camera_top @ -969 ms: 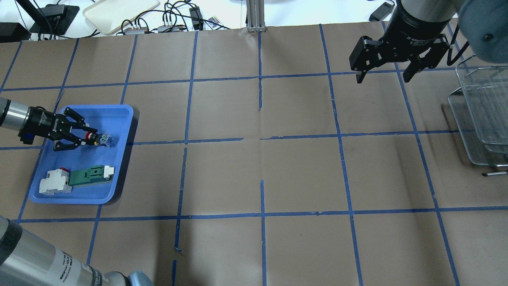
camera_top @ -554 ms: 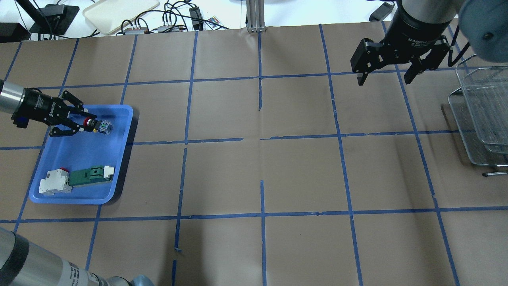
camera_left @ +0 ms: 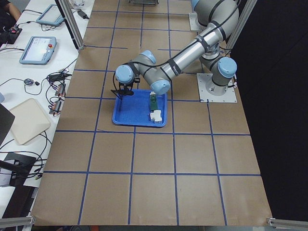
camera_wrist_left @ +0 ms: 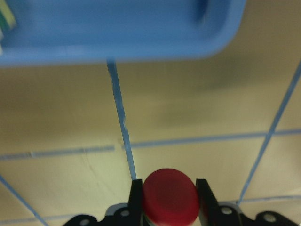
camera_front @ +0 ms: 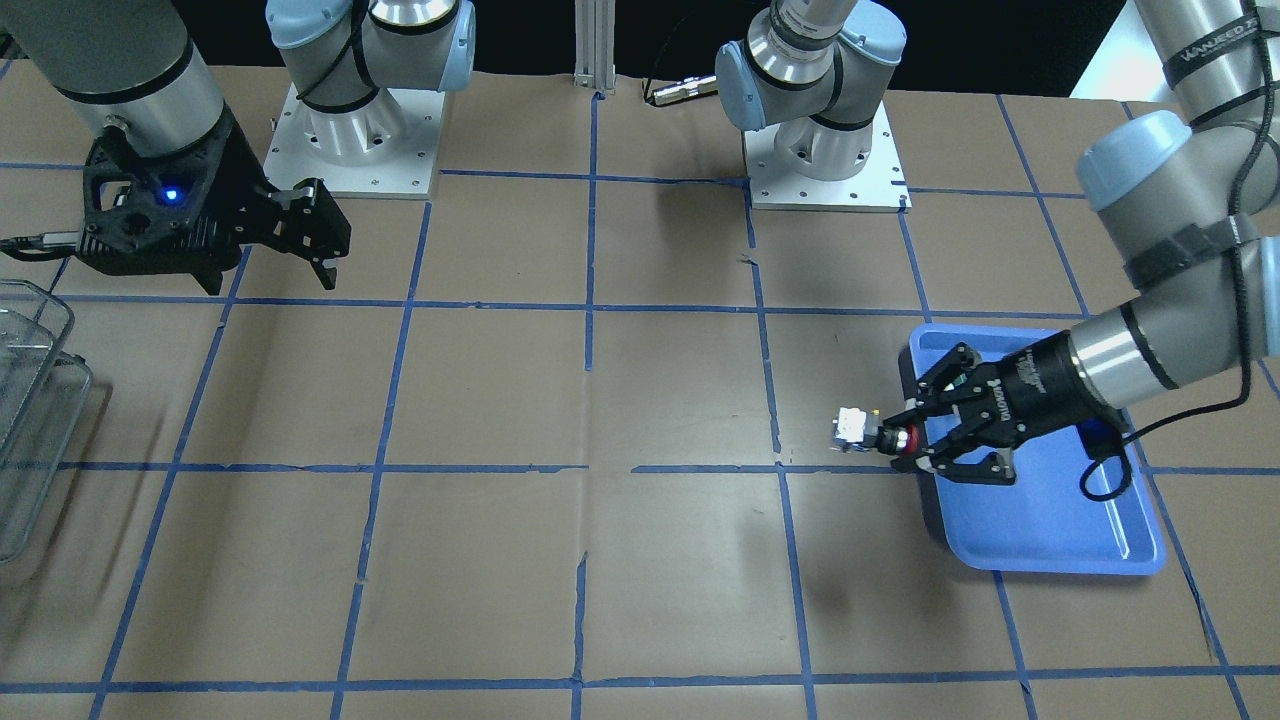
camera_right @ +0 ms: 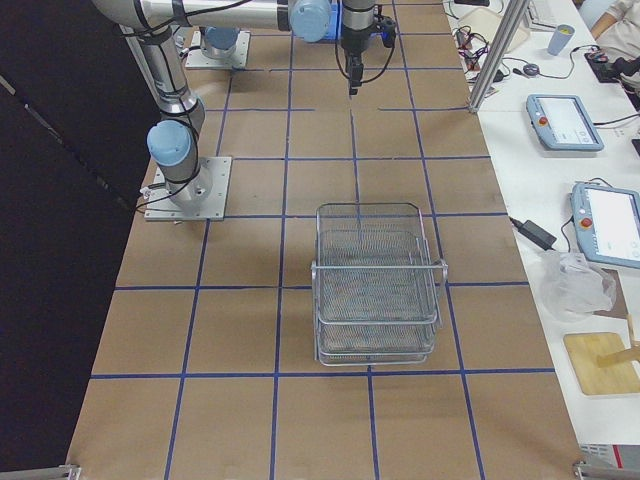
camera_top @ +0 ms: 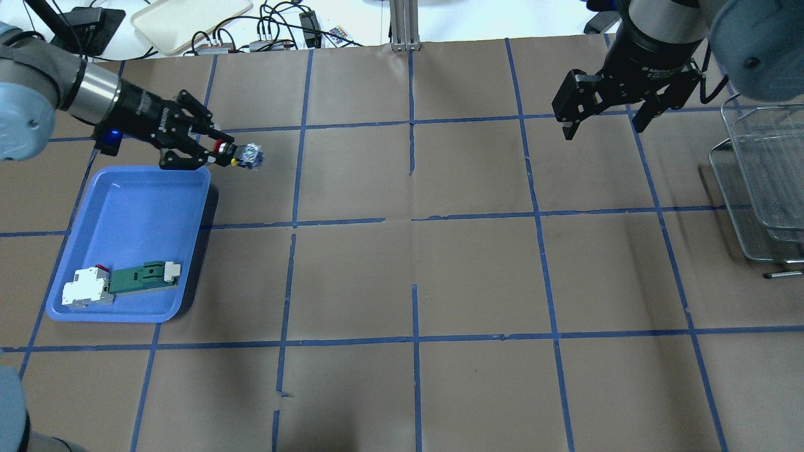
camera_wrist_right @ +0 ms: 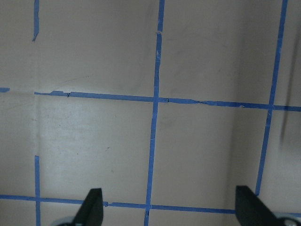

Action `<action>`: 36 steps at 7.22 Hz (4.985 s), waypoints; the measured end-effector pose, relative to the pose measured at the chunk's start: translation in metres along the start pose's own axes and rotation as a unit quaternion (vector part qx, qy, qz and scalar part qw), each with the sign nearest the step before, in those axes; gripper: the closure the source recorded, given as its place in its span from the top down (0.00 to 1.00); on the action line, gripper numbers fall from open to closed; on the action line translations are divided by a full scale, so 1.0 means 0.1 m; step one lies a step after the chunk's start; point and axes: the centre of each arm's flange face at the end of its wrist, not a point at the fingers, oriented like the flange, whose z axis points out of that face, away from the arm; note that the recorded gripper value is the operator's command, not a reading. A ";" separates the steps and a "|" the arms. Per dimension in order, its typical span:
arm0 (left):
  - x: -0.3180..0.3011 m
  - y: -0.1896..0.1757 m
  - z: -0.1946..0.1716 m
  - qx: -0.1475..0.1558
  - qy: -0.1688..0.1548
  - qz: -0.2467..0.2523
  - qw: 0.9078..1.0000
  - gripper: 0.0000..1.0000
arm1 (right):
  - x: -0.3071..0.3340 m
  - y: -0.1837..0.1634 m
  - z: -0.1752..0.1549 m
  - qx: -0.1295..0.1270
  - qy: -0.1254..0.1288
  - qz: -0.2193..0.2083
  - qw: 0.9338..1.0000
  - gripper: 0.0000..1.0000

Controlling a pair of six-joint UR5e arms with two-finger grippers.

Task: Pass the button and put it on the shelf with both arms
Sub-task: 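Lift the button and carry it toward the right gripper, then lower the right gripper onto the button held by the left gripper, then close the right gripper on the button while the left gripper opens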

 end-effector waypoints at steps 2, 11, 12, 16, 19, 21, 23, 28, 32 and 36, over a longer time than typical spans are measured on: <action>-0.11 1.08 0.44 -0.033 -0.014 -0.026 0.999 0.00 | -0.06 0.04 0.02 -0.010 -0.002 -0.010 1.000 1.00; -0.83 2.79 1.64 -0.072 0.024 -0.077 0.994 0.00 | -0.21 0.10 0.11 0.012 -0.067 -0.577 0.814 1.00; -0.88 2.86 1.69 -0.072 0.021 -0.077 0.994 0.00 | -0.24 0.04 0.14 0.029 -0.074 -0.600 0.796 1.00; -1.02 3.09 1.78 -0.078 0.021 -0.080 0.994 0.00 | -0.41 0.06 0.31 0.041 -0.093 -0.645 0.757 1.00; -1.10 3.24 1.75 -0.084 0.022 -0.079 0.993 0.00 | -0.52 0.03 0.42 0.054 -0.086 -0.654 0.750 0.93; -1.13 3.26 1.72 -0.086 0.025 -0.079 0.993 0.00 | -0.56 0.04 0.42 0.053 -0.086 -0.656 0.748 0.31; -1.15 3.27 1.70 -0.086 0.026 -0.079 0.993 0.00 | -0.57 0.05 0.38 0.055 -0.083 -0.657 0.747 0.00; -1.12 3.30 1.62 -0.090 0.033 -0.088 0.992 0.89 | -0.58 0.04 0.34 0.061 -0.079 -0.662 0.743 0.00; -1.17 3.39 1.51 -0.094 0.040 -0.089 0.991 0.89 | -0.58 0.03 0.33 0.062 -0.079 -0.662 0.742 0.00; -0.77 2.84 1.18 -0.067 0.092 -0.028 0.993 0.90 | -0.11 -0.10 0.33 0.063 -0.067 -0.634 0.768 0.00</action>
